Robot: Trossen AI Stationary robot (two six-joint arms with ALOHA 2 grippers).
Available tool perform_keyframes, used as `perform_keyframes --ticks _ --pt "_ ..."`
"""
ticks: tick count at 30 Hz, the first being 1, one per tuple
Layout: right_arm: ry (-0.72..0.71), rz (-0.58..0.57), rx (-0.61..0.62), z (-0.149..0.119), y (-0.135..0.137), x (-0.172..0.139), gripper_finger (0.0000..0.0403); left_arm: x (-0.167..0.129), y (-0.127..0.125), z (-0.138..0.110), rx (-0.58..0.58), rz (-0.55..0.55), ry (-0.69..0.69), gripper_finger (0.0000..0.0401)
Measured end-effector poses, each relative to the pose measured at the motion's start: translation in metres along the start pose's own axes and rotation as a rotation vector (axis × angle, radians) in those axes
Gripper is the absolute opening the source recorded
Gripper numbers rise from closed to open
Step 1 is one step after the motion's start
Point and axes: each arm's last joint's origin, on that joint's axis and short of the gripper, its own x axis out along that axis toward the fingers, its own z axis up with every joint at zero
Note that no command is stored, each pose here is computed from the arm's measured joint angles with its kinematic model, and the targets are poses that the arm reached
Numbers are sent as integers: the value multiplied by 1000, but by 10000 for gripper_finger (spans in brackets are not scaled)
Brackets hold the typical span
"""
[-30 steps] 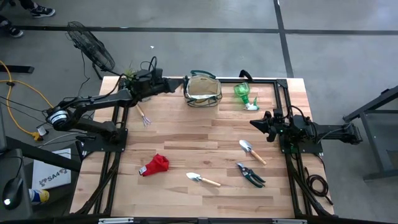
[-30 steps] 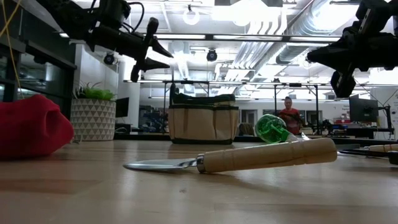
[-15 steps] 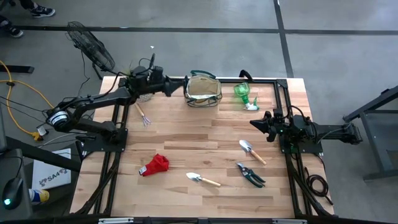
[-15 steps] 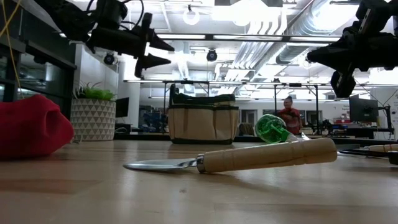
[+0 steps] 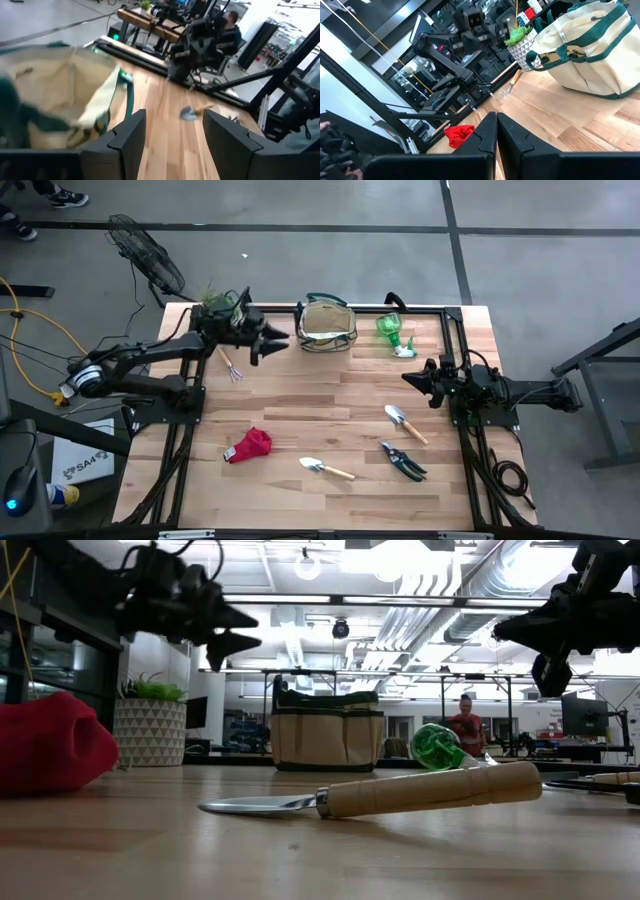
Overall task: Pick & Place Garden tools in Gardening bag
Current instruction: Put the shear scissors into the gardening bag
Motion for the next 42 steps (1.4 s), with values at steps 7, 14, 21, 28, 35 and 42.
perform_keyframes --ticks 7,14,21,28,35,42 --pt "0 0 0 0 0 0 3 -25 -13 -28 -1 -24 8 193" --pt "0 0 0 0 0 0 2 -47 -29 -53 2 -30 -24 193" --pt "0 0 0 0 0 0 2 -49 -56 -74 34 -56 -55 193" --pt "0 0 0 0 0 0 2 -51 -68 -99 80 -19 -48 193" --pt "0 0 0 0 0 0 2 -54 -74 -100 92 -15 -89 193" --pt "0 0 0 0 0 0 2 -56 -75 -105 40 21 -46 193"
